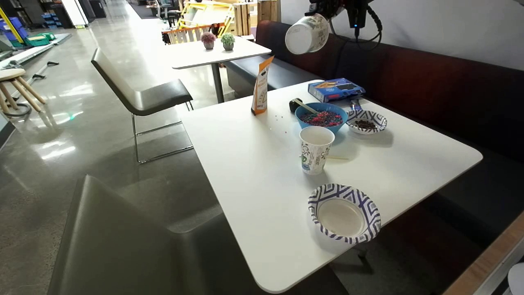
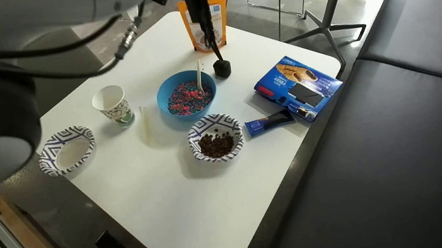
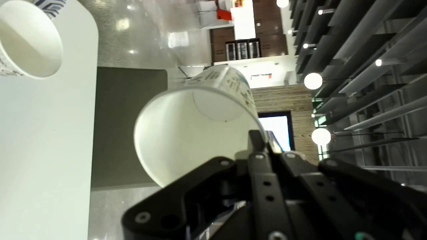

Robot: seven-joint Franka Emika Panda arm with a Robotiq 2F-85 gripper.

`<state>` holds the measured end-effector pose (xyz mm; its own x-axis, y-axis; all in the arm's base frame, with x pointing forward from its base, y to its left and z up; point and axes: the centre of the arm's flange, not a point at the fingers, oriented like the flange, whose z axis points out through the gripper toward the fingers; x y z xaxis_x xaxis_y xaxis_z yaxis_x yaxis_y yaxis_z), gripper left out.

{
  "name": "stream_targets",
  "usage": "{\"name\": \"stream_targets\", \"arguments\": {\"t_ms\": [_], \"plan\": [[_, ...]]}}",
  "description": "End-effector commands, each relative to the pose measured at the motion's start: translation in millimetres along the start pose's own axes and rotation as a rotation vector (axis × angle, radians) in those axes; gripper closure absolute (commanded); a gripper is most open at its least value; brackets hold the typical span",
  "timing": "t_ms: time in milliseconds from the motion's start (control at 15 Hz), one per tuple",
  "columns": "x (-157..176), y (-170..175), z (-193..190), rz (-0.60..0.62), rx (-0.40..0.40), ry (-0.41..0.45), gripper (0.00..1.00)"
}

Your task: Pour the furthermost cup's contents into the blue bowl

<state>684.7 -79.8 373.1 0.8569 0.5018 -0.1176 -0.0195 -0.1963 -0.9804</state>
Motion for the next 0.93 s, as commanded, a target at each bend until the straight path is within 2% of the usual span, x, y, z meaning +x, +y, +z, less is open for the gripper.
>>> {"name": "stream_targets", "arguments": {"t_ms": [0, 400, 867], "plan": [[-27, -34, 72, -0.057, -0.19, 0.046, 0.99], [2, -63, 129, -0.233, -0.466, 0.092, 0.99], [31, -42, 202, -0.408, -0.781, 0.058, 0.99]]}}
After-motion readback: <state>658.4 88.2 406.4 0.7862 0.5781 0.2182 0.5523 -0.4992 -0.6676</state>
